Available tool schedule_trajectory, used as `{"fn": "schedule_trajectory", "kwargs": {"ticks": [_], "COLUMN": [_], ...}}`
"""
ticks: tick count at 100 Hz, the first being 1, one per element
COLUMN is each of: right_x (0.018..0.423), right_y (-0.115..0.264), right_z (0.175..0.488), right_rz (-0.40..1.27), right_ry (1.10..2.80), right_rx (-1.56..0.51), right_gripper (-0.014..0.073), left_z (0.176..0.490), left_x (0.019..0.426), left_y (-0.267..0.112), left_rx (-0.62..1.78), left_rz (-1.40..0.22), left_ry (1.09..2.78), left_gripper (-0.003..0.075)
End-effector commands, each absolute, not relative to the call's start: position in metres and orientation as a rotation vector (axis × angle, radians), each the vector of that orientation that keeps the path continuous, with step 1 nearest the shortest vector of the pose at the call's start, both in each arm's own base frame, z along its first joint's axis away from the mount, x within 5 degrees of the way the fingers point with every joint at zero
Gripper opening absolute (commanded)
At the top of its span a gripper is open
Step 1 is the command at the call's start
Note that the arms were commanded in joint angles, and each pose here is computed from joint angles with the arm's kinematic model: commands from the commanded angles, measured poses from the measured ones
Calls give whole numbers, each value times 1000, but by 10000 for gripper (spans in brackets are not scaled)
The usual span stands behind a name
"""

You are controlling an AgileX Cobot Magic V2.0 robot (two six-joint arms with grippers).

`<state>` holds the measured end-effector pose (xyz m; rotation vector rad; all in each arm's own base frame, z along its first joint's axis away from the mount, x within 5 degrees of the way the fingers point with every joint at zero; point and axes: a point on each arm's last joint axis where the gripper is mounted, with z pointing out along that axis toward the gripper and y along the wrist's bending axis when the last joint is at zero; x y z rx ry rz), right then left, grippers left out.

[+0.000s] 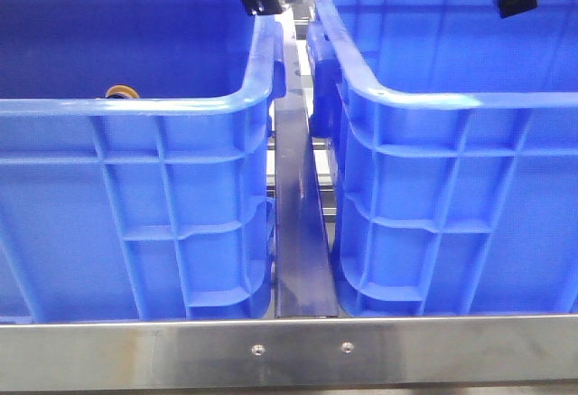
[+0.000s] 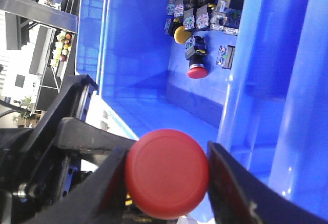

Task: Pick red and yellow buttons and place in box
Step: 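Move the red button with the right gripper down into the empty crate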

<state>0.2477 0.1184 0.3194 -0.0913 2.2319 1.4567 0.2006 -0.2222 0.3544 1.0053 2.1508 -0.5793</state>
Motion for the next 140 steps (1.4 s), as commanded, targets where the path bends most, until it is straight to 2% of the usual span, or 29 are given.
{"fn": "schedule_trajectory", "kwargs": {"ticks": [1, 7, 12, 27, 32, 48, 60, 86, 104, 119, 129, 140], "right_x": [242, 242, 242, 242, 242, 249, 259, 274, 285, 294, 299, 307], "right_y": [121, 121, 121, 121, 121, 108, 86, 43, 30, 18, 11, 11], "right_z": [343, 343, 343, 343, 344, 357, 374, 381, 376, 376, 376, 368], "right_rz": [1549, 1550, 1550, 1552, 1549, 1512, 1422, 1071, 713, 480, 368, 320], "right_ry": [2133, 2133, 2133, 2132, 2128, 2073, 1994, 1863, 1809, 1772, 1764, 1780], "right_rx": [-133, -134, -134, -132, -129, -104, -95, -194, -322, -317, -287, -292], "right_gripper": [201, 201, 201, 201, 201, 201, 201, 201, 201, 201, 201, 201], "left_z": [378, 378, 378, 377, 377, 377, 377, 377, 377, 376, 376, 376], "left_x": [197, 197, 197, 196, 196, 196, 196, 196, 196, 195, 195, 195], "left_y": [-222, -221, -221, -221, -221, -221, -221, -221, -221, -221, -221, -221], "left_rx": [944, 948, 949, 955, 957, 958, 958, 959, 962, 963, 963, 963], "left_rz": [-635, -629, -628, -627, -627, -627, -627, -627, -626, -626, -626, -626], "left_ry": [2041, 2040, 2042, 2050, 2052, 2054, 2054, 2055, 2060, 2061, 2061, 2061], "left_gripper": [156, 180, 232, 510, 541, 545, 545, 543, 543, 543, 543, 543]}}
